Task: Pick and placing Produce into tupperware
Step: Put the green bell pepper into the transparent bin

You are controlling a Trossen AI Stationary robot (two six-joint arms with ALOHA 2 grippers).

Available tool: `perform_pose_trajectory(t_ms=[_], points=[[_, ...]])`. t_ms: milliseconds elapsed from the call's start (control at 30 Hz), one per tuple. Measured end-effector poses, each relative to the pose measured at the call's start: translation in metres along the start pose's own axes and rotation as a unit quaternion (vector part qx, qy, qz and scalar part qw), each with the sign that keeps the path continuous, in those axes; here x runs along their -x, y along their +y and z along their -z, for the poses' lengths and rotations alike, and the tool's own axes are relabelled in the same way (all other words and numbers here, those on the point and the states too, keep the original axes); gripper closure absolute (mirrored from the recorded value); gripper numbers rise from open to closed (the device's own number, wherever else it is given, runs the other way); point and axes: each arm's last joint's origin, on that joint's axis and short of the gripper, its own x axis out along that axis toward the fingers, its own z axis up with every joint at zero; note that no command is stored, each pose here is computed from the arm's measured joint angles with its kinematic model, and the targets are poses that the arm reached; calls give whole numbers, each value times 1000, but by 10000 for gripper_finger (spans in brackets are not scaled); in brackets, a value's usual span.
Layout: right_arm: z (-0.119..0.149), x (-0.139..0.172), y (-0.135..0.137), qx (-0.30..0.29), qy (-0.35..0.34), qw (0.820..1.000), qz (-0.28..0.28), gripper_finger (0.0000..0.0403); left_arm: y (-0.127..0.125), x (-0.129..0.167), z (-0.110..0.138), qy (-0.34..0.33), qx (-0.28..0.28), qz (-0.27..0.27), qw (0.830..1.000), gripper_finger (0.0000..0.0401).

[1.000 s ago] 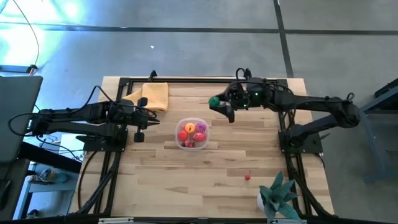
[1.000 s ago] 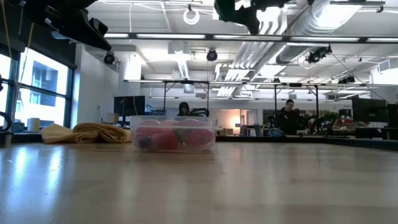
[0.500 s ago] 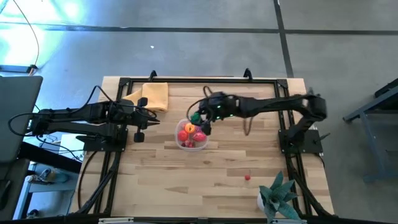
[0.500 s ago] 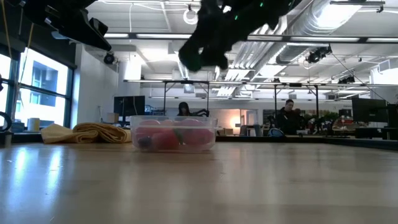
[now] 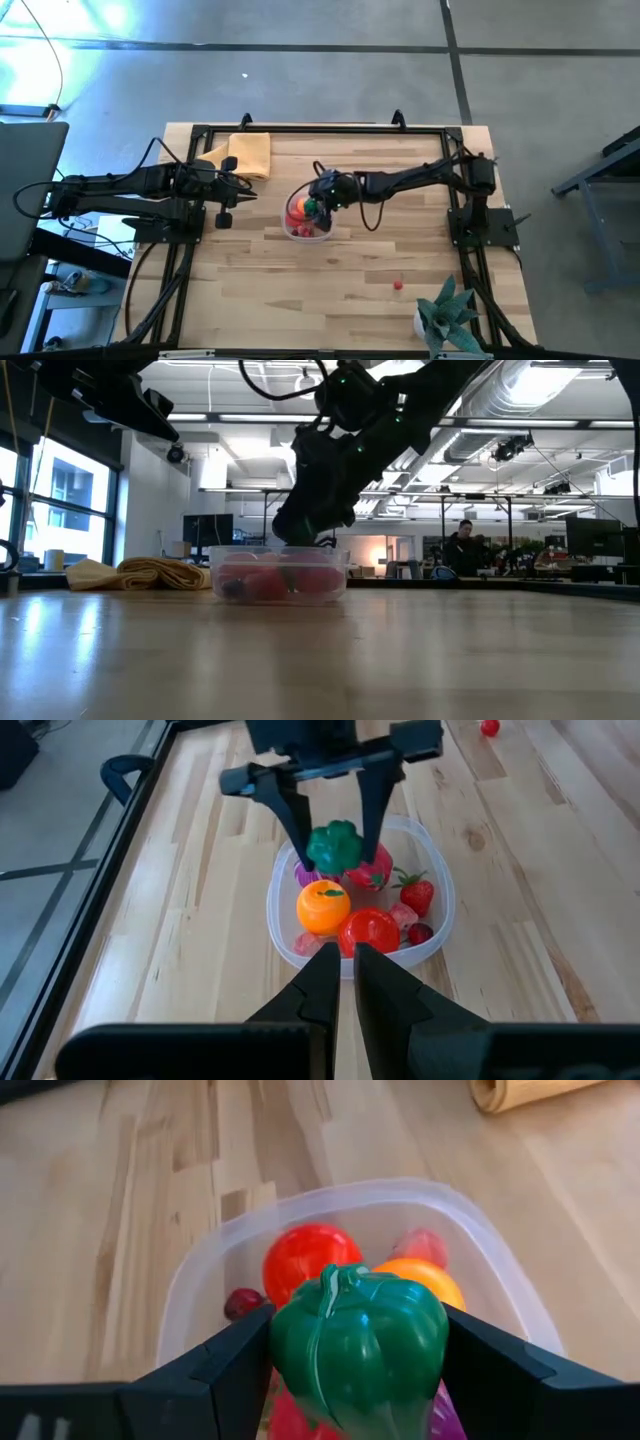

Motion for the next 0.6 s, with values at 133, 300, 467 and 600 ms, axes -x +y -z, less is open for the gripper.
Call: perform_pose_trajectory(t_ms=[133, 300, 467, 600], points=[[3, -2, 6, 10, 5, 1000, 16, 160, 0, 0, 0, 0, 0, 0, 1000, 377], [5, -2, 7, 17, 13, 999, 25, 160, 0, 0, 0, 0, 0, 0, 1000, 377], [9, -3, 6, 20, 28, 999, 28, 160, 0, 0, 0, 0, 0, 0, 1000, 377], [9, -3, 6, 25, 28, 999, 28, 160, 0, 0, 0, 0, 0, 0, 1000, 377]])
